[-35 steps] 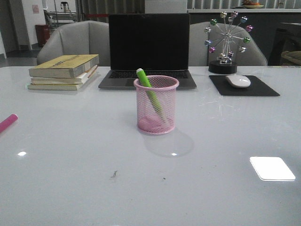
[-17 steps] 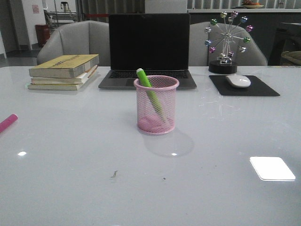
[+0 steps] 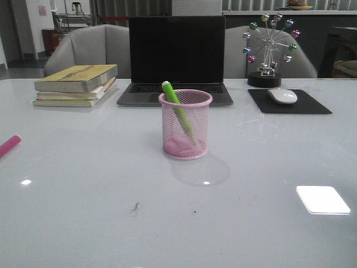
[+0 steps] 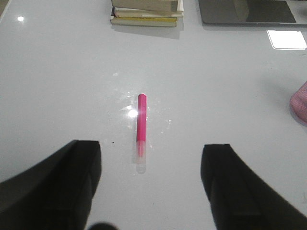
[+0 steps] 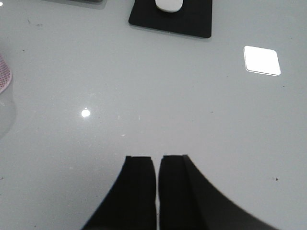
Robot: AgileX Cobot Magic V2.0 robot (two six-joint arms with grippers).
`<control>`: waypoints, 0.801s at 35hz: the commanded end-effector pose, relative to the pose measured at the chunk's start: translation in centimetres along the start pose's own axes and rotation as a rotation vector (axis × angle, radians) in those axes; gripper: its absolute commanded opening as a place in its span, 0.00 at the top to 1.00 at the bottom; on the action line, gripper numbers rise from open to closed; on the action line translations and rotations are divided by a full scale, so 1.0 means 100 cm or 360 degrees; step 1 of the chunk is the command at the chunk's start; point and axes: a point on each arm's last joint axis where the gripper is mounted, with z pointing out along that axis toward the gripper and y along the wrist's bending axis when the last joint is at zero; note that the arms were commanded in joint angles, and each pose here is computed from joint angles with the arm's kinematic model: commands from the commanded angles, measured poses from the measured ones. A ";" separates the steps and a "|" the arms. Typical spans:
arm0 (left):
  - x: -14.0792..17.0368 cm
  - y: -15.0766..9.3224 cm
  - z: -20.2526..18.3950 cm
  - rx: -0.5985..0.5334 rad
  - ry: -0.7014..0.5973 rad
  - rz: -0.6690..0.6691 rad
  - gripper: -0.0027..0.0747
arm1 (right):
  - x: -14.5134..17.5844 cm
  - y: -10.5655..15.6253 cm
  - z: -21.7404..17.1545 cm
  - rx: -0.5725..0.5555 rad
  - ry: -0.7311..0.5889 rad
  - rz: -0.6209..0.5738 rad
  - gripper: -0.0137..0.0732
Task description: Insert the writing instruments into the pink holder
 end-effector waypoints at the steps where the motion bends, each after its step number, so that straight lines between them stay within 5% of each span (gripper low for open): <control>1: -0.015 -0.001 -0.010 0.0006 -0.0172 -0.0017 0.32 | -0.016 -0.001 -0.005 0.0012 -0.0166 0.0000 0.62; 10: -0.025 -0.002 -0.009 0.0031 -0.0332 -0.0075 0.32 | -0.016 -0.001 -0.005 0.0012 -0.0166 0.0000 0.62; 17: -0.045 0.001 -0.016 0.0002 -0.0713 -0.0108 0.32 | -0.016 -0.001 -0.005 0.0012 -0.0166 0.0000 0.62; 28: -0.046 0.001 -0.008 0.0020 -0.0691 -0.0152 0.43 | -0.016 -0.001 -0.005 0.0012 -0.0166 0.0000 0.62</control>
